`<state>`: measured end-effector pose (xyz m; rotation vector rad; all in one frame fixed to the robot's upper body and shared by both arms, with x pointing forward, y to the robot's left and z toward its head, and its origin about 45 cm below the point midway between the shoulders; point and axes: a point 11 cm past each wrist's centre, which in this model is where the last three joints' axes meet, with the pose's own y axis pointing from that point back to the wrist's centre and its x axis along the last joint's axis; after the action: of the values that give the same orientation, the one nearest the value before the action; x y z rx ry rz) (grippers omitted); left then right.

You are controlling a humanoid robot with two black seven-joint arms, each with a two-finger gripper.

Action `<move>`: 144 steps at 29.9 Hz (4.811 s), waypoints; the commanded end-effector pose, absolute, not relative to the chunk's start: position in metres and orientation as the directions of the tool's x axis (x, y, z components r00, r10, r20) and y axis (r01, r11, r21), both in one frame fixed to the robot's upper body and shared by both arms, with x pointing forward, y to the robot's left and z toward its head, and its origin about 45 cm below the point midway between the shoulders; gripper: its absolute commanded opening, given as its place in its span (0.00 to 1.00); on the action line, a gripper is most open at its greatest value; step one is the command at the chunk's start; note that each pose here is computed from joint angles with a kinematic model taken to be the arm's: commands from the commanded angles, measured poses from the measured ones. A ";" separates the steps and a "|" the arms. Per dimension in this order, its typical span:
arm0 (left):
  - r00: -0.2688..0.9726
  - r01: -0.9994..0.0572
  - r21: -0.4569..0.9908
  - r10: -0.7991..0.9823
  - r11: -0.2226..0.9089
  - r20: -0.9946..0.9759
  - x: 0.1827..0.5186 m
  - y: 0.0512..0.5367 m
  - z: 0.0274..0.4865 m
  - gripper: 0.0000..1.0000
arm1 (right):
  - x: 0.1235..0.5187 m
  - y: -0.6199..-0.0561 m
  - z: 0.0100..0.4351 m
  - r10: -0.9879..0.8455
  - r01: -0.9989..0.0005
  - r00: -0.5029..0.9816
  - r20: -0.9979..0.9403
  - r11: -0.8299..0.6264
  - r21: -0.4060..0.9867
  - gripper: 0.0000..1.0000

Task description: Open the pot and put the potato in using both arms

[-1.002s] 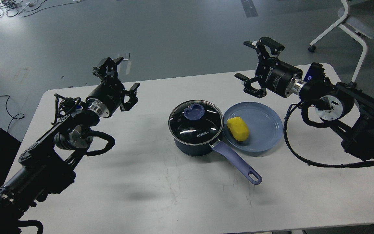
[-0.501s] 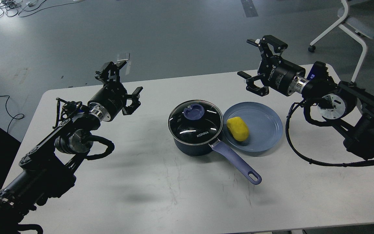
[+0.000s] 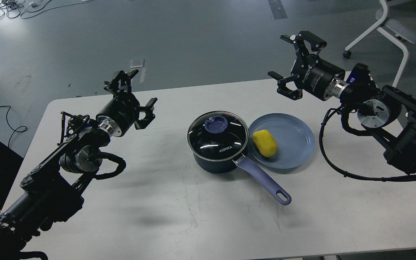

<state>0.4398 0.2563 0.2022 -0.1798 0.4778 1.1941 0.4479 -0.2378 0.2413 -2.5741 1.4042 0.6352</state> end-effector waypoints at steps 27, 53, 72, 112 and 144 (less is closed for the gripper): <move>0.349 -0.936 0.005 0.927 0.352 0.136 0.453 0.236 0.258 0.99 | 0.427 -0.308 0.210 -0.764 -0.902 0.282 -0.580 -0.418 0.112 1.00; 0.182 -0.577 0.248 -0.174 0.778 0.968 0.395 0.145 0.241 0.87 | 0.414 -0.336 0.196 -0.786 -0.922 0.215 -0.580 -0.359 0.145 1.00; 0.157 -0.469 0.281 -0.234 0.837 0.959 0.396 0.132 0.228 0.98 | 0.413 -0.338 0.193 -0.794 -0.923 0.203 -0.573 -0.350 0.158 1.00; 0.176 -0.459 0.302 -0.247 0.836 0.953 0.390 0.113 0.184 0.98 | 0.411 -0.341 0.190 -0.800 -0.923 0.195 -0.567 -0.345 0.169 1.00; 0.222 -0.466 0.354 -0.280 0.811 0.934 0.388 0.128 0.163 0.98 | 0.405 -0.348 0.181 -0.810 -0.922 0.173 -0.561 -0.333 0.197 1.00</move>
<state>0.3879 0.1283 0.1631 0.6649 -1.3711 0.1447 0.4050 -0.3488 0.1803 -2.2527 1.6916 0.8860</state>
